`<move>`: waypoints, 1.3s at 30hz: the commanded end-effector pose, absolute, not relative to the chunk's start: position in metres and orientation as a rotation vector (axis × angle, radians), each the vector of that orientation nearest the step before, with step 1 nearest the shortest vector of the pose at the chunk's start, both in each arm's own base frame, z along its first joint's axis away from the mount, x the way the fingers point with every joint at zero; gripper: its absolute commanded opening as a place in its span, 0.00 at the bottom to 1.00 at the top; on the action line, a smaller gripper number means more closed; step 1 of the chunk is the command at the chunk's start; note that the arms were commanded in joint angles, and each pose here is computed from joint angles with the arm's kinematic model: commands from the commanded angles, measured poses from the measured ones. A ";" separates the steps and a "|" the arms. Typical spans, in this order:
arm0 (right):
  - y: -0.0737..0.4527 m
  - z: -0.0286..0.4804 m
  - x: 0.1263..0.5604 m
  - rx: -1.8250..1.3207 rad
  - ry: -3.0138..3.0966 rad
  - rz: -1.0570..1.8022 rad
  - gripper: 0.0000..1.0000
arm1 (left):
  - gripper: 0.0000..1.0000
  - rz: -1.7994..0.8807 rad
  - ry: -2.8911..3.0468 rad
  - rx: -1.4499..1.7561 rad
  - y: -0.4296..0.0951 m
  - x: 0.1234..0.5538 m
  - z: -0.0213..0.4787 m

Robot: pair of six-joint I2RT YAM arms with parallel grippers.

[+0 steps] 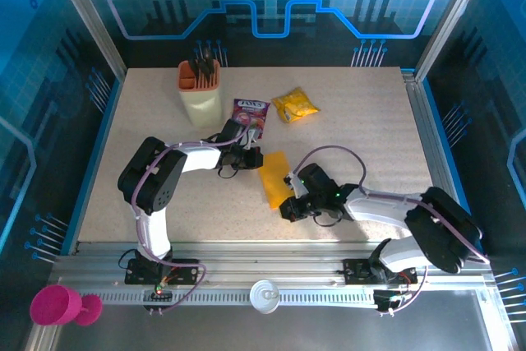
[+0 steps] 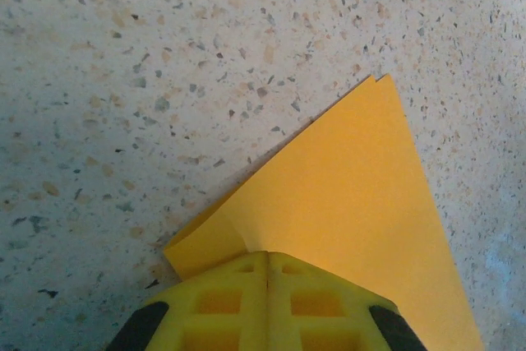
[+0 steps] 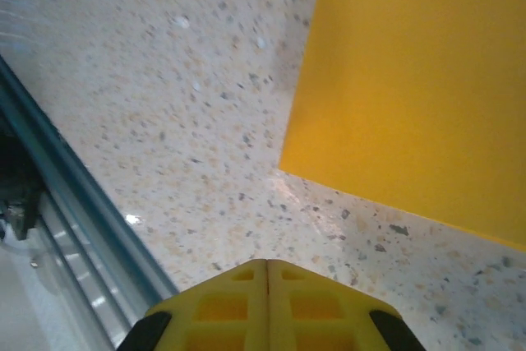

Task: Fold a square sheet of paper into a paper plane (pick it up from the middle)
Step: First fold in half a square sheet of paper at the center of the table.

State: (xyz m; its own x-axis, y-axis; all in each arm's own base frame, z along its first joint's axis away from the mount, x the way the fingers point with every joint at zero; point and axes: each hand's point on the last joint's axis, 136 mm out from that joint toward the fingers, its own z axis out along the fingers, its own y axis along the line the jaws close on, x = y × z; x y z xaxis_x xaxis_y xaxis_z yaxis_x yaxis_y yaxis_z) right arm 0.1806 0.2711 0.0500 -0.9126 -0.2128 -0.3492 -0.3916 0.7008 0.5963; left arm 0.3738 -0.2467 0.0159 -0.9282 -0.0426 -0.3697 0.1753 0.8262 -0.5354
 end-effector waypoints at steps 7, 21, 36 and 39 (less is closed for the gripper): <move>0.300 0.090 0.215 -0.508 2.567 1.078 0.00 | 0.00 -0.742 2.701 0.210 -0.251 0.355 0.002; 0.297 0.014 0.224 -0.380 2.694 1.039 0.00 | 0.00 -0.811 2.658 0.155 -0.257 0.366 0.026; 0.276 -0.017 0.212 -0.283 2.770 1.007 0.00 | 0.00 -1.030 2.565 -0.028 -0.273 0.327 0.064; 0.275 -0.020 0.211 -0.276 2.784 1.002 0.00 | 0.00 -1.052 2.580 -0.052 -0.277 0.316 0.055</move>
